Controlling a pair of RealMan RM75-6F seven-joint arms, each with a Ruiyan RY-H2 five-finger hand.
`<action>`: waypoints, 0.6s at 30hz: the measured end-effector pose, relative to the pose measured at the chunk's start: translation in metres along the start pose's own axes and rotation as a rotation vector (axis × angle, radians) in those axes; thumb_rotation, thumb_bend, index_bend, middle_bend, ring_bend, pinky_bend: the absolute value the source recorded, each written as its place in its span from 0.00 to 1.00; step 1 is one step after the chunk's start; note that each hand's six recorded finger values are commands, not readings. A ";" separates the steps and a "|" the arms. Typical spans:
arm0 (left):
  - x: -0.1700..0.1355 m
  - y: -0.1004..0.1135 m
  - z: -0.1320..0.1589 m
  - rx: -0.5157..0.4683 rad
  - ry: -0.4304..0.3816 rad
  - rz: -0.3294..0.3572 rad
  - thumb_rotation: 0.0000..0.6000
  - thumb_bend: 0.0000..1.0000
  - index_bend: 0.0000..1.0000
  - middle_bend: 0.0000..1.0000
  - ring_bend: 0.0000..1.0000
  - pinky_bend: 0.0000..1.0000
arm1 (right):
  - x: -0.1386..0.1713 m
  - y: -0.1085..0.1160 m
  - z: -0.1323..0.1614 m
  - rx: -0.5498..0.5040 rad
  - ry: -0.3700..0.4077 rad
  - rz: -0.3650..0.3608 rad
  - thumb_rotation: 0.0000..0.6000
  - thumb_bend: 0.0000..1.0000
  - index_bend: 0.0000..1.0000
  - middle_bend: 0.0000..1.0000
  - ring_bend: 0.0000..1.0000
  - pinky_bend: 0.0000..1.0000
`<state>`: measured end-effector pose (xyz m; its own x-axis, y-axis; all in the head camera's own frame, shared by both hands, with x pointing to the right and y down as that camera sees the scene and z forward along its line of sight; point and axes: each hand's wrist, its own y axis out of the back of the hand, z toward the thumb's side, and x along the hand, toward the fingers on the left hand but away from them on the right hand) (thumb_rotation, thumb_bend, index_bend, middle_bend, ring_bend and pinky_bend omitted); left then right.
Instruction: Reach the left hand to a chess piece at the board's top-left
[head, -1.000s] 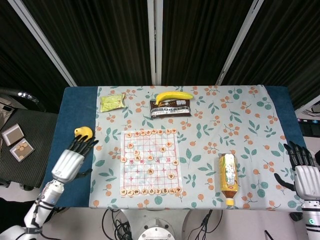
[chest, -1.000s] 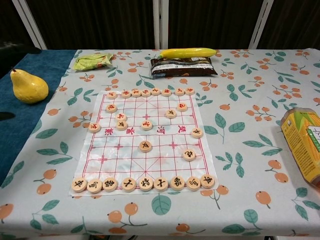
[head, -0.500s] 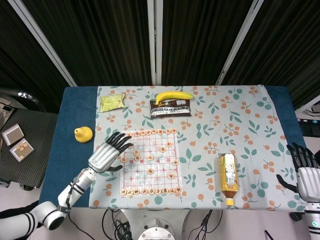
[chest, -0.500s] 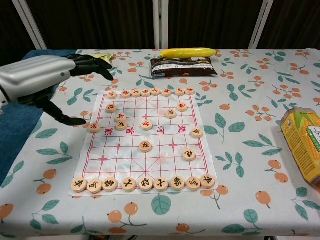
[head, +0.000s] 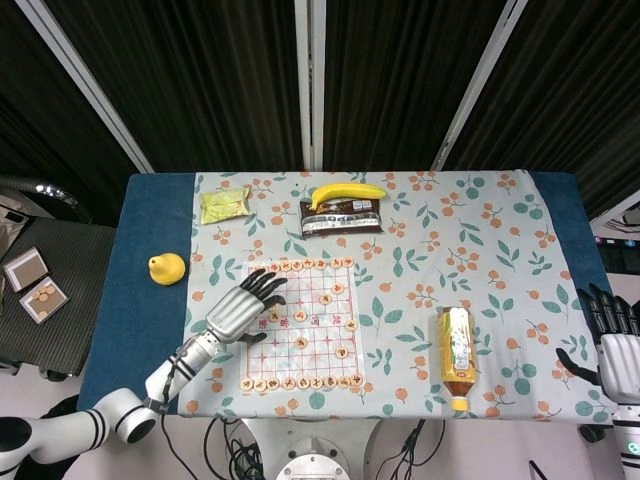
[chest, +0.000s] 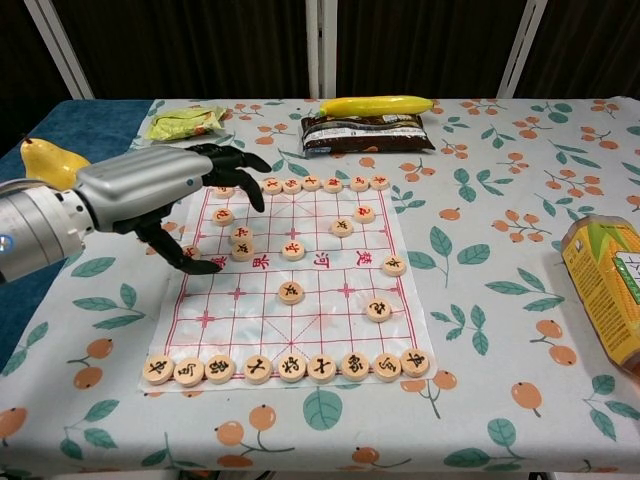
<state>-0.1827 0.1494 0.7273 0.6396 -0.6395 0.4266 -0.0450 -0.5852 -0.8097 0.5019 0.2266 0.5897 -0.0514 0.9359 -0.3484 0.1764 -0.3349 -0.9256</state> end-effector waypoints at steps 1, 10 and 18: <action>0.001 -0.002 0.000 0.003 -0.002 -0.004 1.00 0.18 0.30 0.06 0.00 0.00 | 0.000 0.000 -0.001 0.001 -0.002 0.000 1.00 0.13 0.00 0.00 0.00 0.00; 0.013 -0.014 -0.001 0.043 -0.021 -0.017 1.00 0.20 0.32 0.06 0.00 0.00 | 0.001 0.000 -0.004 0.001 -0.010 0.001 1.00 0.12 0.00 0.00 0.00 0.00; 0.017 -0.018 -0.005 0.055 -0.015 -0.025 1.00 0.22 0.36 0.07 0.00 0.00 | 0.000 -0.001 -0.007 -0.004 -0.019 0.003 1.00 0.13 0.00 0.00 0.00 0.00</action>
<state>-0.1748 0.1464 0.7512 0.6514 -0.6172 0.4413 0.0130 -0.5725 -0.8198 0.5083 0.2280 0.5919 -0.0694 0.9327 -0.3538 0.1802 -0.3371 -0.9241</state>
